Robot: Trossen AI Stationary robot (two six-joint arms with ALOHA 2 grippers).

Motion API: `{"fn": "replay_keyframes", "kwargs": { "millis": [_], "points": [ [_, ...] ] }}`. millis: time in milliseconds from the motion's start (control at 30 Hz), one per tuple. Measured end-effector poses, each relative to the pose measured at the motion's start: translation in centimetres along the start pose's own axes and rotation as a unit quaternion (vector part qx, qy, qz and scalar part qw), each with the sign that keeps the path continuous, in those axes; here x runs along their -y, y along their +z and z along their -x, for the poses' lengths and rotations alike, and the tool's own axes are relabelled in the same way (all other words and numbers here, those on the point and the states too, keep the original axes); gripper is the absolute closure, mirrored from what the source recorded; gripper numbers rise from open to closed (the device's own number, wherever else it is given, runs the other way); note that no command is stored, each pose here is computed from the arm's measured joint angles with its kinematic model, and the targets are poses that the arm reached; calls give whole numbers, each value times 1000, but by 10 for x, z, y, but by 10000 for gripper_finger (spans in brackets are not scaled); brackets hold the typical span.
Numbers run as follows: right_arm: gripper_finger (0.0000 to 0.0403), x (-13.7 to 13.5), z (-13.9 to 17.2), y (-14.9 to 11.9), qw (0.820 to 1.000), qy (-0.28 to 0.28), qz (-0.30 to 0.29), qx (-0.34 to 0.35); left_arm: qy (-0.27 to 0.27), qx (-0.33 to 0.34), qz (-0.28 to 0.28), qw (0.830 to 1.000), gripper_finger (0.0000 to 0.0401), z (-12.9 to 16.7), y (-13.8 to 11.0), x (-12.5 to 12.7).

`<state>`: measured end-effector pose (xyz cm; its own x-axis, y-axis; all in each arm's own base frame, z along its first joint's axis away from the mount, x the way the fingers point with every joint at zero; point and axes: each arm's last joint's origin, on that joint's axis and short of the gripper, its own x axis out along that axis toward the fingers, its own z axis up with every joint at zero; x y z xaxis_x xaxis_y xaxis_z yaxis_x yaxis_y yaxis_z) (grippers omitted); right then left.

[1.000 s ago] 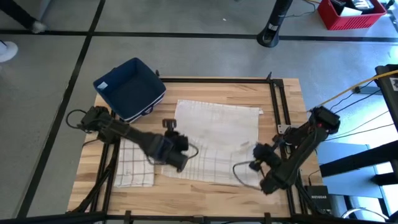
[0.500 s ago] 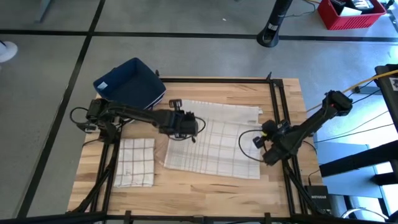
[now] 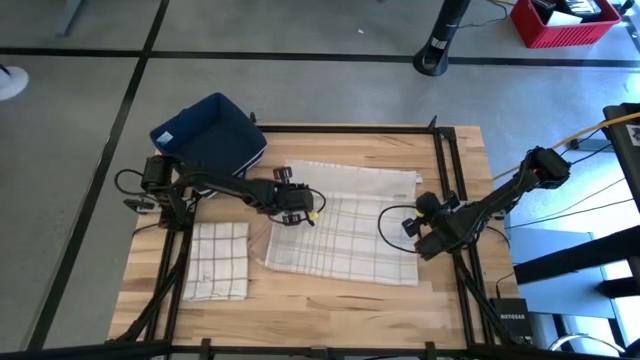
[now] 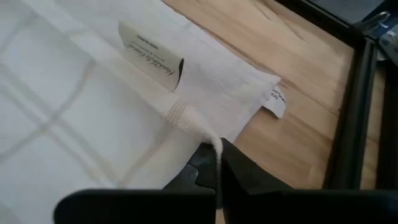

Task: Fold towel
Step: Fold the right white patterned towel

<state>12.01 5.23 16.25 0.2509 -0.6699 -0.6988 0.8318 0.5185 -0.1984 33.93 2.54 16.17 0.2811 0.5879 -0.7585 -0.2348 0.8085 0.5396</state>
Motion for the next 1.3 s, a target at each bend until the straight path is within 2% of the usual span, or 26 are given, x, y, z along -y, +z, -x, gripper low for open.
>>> {"fn": "replay_keyframes", "kwargs": {
  "millis": [267, 433, 600, 733, 900, 1100, 1300],
  "points": [
    [400, 0, -3, -2, 999, 4, 26, 19, 5, 25, -27, 999, 400, -12, -7, 3],
    [400, 9, -9, 5, 999, -45, -15, 26, 56, 53, -42, 996, 400, -1, 9, -14],
    [400, 18, -16, 15, 994, -92, -53, 35, 82, 69, -17, 994, 400, -8, 16, -43],
    [400, 17, -26, 19, 993, -103, -49, 26, 82, 52, -2, 995, 400, -21, 11, -60],
    [400, 22, -39, 15, 991, -121, -60, 20, 66, 68, 21, 995, 400, -28, 12, -72],
    [400, 28, -47, 18, 983, -153, -72, 65, 62, 75, 34, 995, 400, -32, 12, -80],
    [400, 34, -62, 12, 978, -175, -91, 68, 54, 81, 84, 992, 400, -41, 10, -96]
  ]
}}
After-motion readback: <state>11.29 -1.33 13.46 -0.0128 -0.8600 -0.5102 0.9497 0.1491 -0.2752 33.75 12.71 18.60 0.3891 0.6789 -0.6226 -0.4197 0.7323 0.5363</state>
